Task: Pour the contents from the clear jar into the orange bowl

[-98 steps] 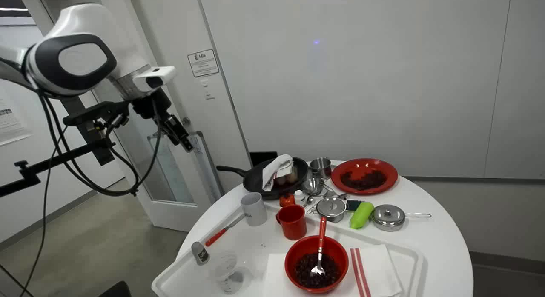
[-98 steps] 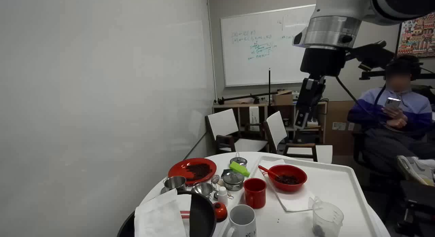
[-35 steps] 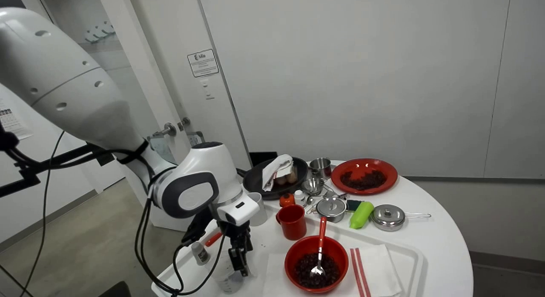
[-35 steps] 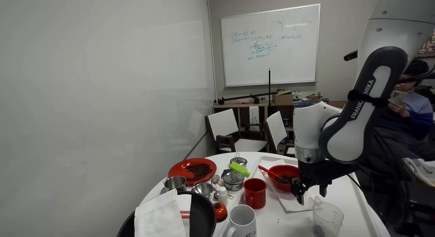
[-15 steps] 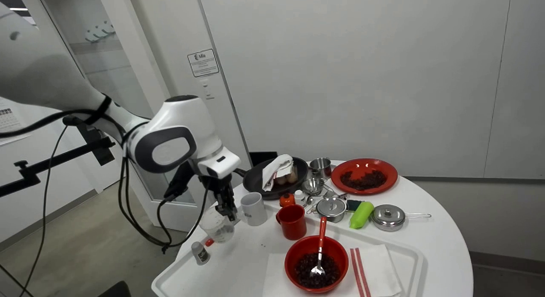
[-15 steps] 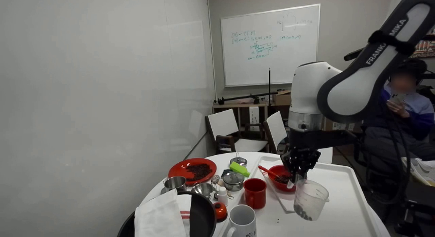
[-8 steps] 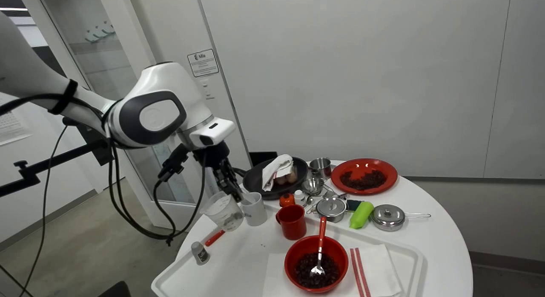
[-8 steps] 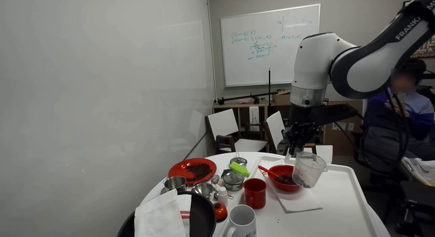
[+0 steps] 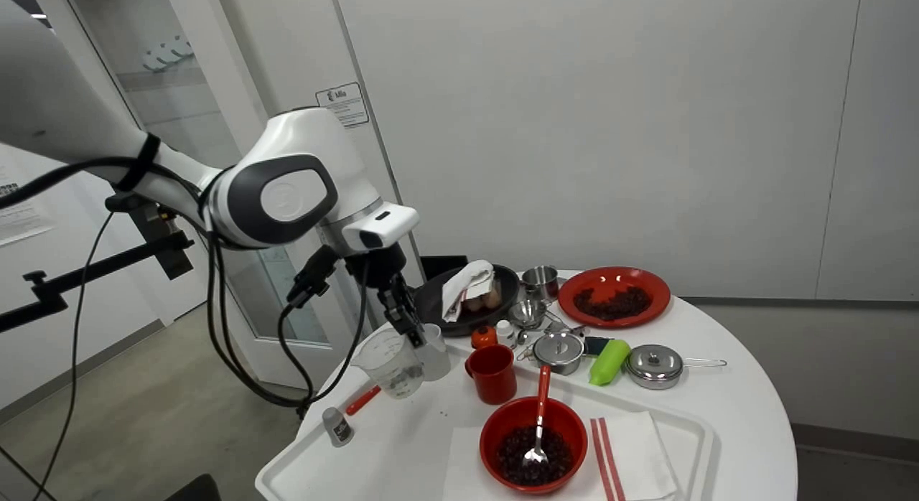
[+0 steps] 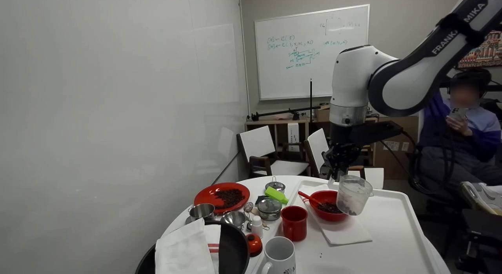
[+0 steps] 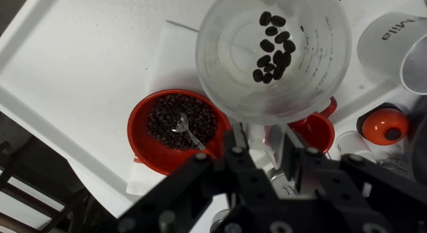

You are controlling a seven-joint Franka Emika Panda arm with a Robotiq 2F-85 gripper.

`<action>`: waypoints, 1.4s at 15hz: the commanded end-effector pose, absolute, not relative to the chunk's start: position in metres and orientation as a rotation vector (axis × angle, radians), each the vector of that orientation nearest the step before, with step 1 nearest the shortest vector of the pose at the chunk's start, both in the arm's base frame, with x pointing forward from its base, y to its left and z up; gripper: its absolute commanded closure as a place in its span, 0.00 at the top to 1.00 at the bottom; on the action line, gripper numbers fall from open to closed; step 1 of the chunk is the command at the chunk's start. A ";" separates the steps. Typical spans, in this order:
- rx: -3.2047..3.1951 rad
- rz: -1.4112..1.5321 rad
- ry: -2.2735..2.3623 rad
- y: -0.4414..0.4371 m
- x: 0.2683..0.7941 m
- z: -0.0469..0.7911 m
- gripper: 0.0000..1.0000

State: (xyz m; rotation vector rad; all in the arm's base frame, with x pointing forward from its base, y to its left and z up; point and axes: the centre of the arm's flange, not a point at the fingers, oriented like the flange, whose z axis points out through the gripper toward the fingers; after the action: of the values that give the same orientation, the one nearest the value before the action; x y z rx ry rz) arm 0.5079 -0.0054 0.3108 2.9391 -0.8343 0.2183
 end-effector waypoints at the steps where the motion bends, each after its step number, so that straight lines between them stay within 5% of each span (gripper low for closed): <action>1: 2.943 0.205 -0.822 -0.008 0.511 0.306 0.27; 4: 2.946 0.185 -0.806 -0.009 0.518 0.297 0.27; 5: 2.947 0.185 -0.805 -0.009 0.519 0.297 0.11; 21: 2.600 0.432 -1.119 -0.097 0.617 0.272 0.11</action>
State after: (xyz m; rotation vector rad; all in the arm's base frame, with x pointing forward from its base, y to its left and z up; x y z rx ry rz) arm 0.5967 -0.0871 0.2743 2.7266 -1.0663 0.3169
